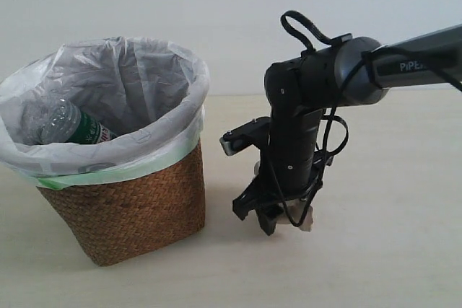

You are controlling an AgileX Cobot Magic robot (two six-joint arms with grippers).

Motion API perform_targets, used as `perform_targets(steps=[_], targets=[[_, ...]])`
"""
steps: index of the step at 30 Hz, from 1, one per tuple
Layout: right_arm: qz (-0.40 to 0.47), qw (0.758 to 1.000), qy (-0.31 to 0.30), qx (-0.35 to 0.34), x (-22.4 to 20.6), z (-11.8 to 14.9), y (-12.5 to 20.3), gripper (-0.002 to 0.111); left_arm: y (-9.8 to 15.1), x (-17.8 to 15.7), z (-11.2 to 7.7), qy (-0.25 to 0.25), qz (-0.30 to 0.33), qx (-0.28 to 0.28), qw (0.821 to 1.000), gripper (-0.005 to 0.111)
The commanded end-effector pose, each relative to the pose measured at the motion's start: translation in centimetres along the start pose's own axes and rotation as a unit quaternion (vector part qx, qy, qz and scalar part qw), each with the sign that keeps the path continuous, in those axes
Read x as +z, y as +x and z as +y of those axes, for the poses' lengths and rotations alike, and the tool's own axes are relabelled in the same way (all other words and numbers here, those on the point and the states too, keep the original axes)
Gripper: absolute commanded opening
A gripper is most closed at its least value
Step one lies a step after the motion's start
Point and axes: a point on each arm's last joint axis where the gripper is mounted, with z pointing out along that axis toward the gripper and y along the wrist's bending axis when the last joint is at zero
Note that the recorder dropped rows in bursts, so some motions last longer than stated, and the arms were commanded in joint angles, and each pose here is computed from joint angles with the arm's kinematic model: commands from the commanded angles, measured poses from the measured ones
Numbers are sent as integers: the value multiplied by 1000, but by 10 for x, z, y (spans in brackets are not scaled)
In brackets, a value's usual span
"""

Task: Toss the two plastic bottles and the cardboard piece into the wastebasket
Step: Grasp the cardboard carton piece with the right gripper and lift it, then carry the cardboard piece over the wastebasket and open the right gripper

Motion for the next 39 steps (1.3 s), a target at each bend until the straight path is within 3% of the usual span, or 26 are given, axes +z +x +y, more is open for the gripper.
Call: perform_targets(steps=[1, 2, 8, 13, 21, 29, 33, 39], targets=[[-3, 1000, 10, -11, -3, -2, 0, 10, 1, 0, 0, 4, -2, 1, 1000, 4], [-3, 1000, 12, -13, -3, -2, 0, 0, 1, 0, 0, 4, -2, 1, 1000, 4], [-8, 1000, 13, -14, -10, -2, 0, 0, 1, 0, 0, 4, -2, 1, 1000, 4], [-31, 998, 46, -11, -42, -7, 4, 0, 1, 0, 0, 4, -2, 1, 1000, 4], [-68, 964, 241, 91, -120, -37, 28, 0, 1, 0, 0, 4, -2, 1, 1000, 4], [-176, 914, 338, 139, -201, -49, 56, 0, 1, 0, 0, 4, -2, 1, 1000, 4], [-208, 899, 355, 153, -223, -50, 67, 0, 1, 0, 0, 4, -2, 1, 1000, 4], [-210, 904, 333, 165, -219, -47, 65, 0, 1, 0, 0, 4, -2, 1, 1000, 4]])
